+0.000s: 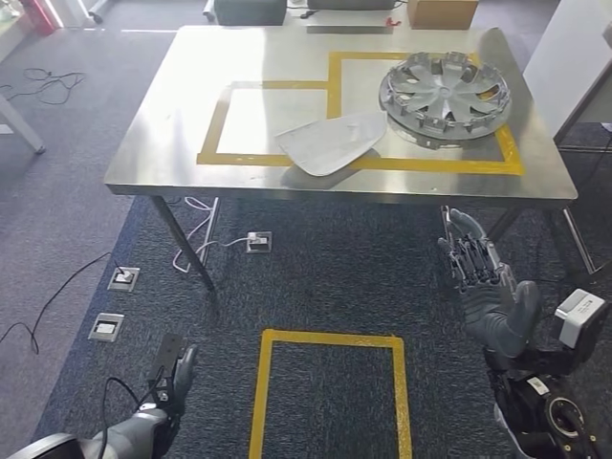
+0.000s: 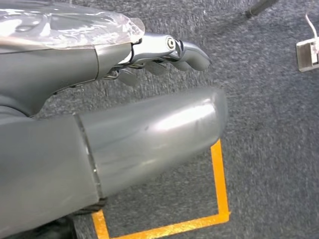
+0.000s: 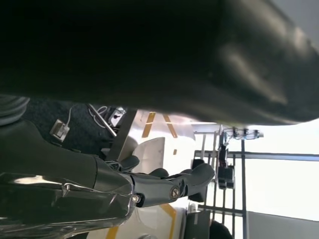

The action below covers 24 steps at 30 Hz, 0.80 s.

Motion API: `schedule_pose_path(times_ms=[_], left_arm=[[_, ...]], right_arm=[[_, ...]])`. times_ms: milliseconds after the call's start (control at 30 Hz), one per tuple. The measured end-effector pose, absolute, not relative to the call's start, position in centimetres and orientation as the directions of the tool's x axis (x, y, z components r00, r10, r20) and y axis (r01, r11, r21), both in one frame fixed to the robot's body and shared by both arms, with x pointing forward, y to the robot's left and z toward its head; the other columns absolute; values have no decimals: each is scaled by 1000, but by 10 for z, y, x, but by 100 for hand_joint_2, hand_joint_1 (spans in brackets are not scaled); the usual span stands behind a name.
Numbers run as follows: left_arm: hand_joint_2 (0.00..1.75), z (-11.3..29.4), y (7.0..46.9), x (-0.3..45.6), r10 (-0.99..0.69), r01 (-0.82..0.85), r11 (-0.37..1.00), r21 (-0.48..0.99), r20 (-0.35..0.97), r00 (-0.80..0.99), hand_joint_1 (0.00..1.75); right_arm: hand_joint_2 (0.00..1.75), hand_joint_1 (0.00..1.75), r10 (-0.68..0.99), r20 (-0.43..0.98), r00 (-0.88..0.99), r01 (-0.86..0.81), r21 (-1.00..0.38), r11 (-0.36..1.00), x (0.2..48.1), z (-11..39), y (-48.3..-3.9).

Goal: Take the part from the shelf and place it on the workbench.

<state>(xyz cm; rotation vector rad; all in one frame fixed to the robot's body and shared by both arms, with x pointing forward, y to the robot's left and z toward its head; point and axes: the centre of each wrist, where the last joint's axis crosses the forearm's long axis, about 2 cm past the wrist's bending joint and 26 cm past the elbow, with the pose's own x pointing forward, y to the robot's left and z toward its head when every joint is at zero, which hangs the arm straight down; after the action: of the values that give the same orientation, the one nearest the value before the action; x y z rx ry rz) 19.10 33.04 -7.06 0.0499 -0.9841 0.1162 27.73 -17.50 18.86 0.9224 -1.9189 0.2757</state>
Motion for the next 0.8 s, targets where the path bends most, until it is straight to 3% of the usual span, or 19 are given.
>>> schedule_pose_path(times_ms=[800], left_arm=[[0,-72,332,187,72,-123,992,-3,829,555,0]], right_arm=[[0,0,-489,835,-252,-682,206,702,276,185,-179]])
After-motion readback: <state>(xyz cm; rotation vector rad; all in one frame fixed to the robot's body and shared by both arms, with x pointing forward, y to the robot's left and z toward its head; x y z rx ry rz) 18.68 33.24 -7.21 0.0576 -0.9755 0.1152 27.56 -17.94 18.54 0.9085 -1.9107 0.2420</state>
